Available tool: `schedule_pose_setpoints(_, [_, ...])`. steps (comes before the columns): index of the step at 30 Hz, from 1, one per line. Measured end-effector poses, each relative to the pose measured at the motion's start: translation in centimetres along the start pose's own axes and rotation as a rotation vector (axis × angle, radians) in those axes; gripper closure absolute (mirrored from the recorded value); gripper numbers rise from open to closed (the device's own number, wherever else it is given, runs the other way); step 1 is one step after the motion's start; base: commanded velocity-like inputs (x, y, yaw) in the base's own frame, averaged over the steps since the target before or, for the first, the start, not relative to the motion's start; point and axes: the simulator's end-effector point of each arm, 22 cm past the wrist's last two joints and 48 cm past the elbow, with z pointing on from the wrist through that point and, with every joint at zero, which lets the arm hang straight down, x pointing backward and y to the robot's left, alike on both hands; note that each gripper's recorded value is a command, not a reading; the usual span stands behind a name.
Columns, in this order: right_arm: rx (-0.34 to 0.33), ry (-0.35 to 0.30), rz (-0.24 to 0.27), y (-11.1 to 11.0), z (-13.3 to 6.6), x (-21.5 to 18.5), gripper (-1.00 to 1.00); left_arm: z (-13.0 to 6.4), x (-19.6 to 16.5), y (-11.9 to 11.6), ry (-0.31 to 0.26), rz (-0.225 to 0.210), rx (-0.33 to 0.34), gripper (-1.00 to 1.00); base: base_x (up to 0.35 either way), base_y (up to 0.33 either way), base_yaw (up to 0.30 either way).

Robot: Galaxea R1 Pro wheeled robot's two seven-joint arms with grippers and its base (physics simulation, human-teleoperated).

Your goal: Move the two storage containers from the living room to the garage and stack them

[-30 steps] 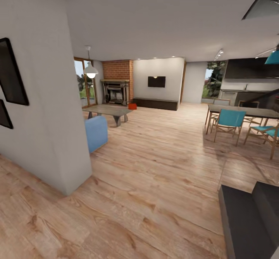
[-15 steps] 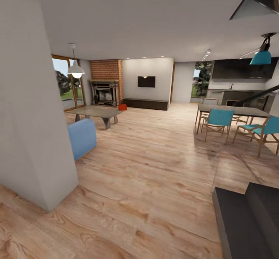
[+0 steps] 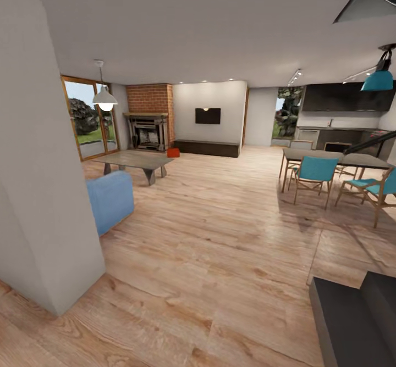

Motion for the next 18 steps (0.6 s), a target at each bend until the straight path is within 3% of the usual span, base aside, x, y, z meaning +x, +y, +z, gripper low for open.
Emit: schedule_pose_setpoints(18, [0.008,0.001,0.004,-0.19,0.0,0.01,-1.0,-0.01,0.03,-0.21,0.0,0.0,0.003,-1.0,0.322,0.0,0.0])
